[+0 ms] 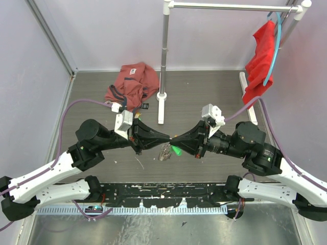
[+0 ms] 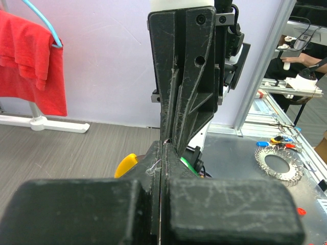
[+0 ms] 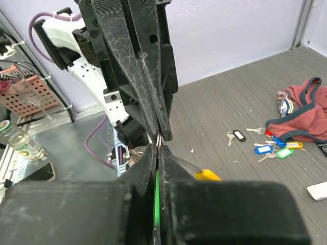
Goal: Put the keys on the keyring
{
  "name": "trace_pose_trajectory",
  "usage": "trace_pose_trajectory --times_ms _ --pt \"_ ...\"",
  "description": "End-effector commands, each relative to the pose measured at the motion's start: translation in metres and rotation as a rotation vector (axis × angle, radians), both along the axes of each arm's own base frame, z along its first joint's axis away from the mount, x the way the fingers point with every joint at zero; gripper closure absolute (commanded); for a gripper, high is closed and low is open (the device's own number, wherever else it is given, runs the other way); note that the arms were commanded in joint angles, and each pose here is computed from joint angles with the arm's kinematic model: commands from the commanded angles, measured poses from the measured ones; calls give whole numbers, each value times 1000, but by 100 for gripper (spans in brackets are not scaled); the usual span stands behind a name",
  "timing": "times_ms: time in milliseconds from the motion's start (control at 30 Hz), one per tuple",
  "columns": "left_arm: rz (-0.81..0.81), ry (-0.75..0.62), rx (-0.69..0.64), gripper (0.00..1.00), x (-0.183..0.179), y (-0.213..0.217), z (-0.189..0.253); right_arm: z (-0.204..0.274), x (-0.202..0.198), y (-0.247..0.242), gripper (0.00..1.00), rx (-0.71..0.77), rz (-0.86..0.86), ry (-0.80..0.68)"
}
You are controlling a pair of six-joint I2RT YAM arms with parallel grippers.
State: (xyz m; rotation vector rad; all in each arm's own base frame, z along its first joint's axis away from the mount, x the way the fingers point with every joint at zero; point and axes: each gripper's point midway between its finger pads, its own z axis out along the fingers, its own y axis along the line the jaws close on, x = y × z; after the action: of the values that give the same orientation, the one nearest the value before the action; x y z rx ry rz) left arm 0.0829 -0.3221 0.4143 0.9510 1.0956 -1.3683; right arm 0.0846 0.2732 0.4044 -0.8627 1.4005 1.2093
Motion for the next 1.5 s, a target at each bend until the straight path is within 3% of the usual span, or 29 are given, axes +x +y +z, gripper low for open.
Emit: trace_pose_trajectory --times_ms 0,200,300,467,667,867,1467 --pt "-4 -33 -66 100 -5 6 19 23 -4 0 99 64 17 -36" --pt "-8 -34 -34 98 -6 6 15 24 -3 -9 99 -15 6 -72" --pt "-8 -57 20 82 -7 8 9 24 -4 -15 99 -94 10 -96" --pt "-3 -103 148 66 -7 13 -2 4 -6 -17 99 -309 58 -84" --pt "-8 -157 266 63 -2 11 -15 -18 -10 -11 99 -487 141 -49" --pt "-39 -179 343 61 -3 8 -29 -23 -6 -10 99 -558 146 -44" --pt "-119 -162 382 58 -8 -3 -38 -23 -3 -7 99 -563 149 -64"
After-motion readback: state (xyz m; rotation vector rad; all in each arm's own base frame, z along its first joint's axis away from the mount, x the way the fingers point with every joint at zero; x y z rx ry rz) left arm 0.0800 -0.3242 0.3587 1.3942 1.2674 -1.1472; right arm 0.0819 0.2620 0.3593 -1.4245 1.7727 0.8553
